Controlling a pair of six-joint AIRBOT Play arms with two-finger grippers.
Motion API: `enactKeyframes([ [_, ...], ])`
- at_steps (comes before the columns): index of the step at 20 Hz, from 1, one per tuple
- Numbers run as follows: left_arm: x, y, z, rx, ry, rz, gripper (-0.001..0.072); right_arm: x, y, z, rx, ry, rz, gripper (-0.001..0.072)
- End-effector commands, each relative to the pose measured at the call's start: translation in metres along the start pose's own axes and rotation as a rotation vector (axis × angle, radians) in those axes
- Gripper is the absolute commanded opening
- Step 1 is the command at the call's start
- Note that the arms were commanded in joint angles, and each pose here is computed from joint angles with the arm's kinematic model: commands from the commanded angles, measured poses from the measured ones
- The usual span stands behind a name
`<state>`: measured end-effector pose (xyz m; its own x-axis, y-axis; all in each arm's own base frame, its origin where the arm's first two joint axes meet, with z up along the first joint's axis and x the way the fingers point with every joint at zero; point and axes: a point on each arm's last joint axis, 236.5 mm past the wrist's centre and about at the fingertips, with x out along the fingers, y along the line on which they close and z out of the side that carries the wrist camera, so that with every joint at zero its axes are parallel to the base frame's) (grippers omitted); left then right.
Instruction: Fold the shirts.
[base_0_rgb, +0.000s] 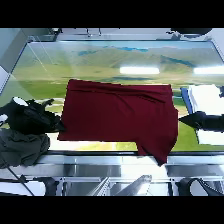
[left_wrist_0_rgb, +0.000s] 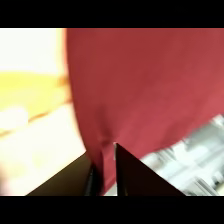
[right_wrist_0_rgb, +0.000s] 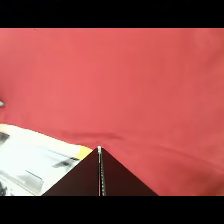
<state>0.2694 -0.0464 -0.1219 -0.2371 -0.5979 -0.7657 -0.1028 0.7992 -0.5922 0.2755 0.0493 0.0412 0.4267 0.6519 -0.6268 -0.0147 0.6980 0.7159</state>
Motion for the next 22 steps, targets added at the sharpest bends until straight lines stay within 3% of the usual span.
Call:
enactKeyframes([
  [1,0.021,-0.017,-0.019,0.024,0.133,-0.127,0.006,-0.01,-0.034,-0.009,0.095,0.019,-0.117,0.0018],
  [2,0.022,-0.015,-0.019,0.015,0.137,-0.134,0.0011,-0.018,-0.048,-0.011,0.144,0.011,-0.16,0.0018],
  [4,0.015,-0.009,-0.018,-0.009,0.115,-0.146,0.0011,-0.032,-0.076,-0.012,0.252,-0.027,-0.238,0.0019],
  [5,0.011,-0.005,-0.016,-0.02,0.091,-0.146,0.0011,-0.035,-0.091,-0.018,0.307,-0.03,-0.282,0.0057],
  [6,0.005,-0.001,-0.012,-0.033,0.061,-0.146,0.0011,-0.033,-0.103,-0.029,0.362,-0.018,-0.308,0.0295],
  [7,-0.001,0.003,-0.009,-0.042,0.031,-0.143,0.0011,-0.025,-0.114,-0.041,0.394,0.004,-0.325,0.0433],
  [12,-0.017,-0.005,0.009,-0.077,-0.08,-0.213,0.0012,0.025,-0.136,-0.098,0.566,0.116,-0.279,0.043],
  [17,-0.017,-0.007,0.01,-0.063,-0.085,-0.22,0.0013,0.065,-0.112,-0.132,0.563,0.282,-0.182,0.043],
  [22,-0.017,-0.008,0.008,-0.062,-0.075,-0.226,0.0012,0.097,-0.103,-0.131,0.499,0.304,-0.188,0.0426],
])
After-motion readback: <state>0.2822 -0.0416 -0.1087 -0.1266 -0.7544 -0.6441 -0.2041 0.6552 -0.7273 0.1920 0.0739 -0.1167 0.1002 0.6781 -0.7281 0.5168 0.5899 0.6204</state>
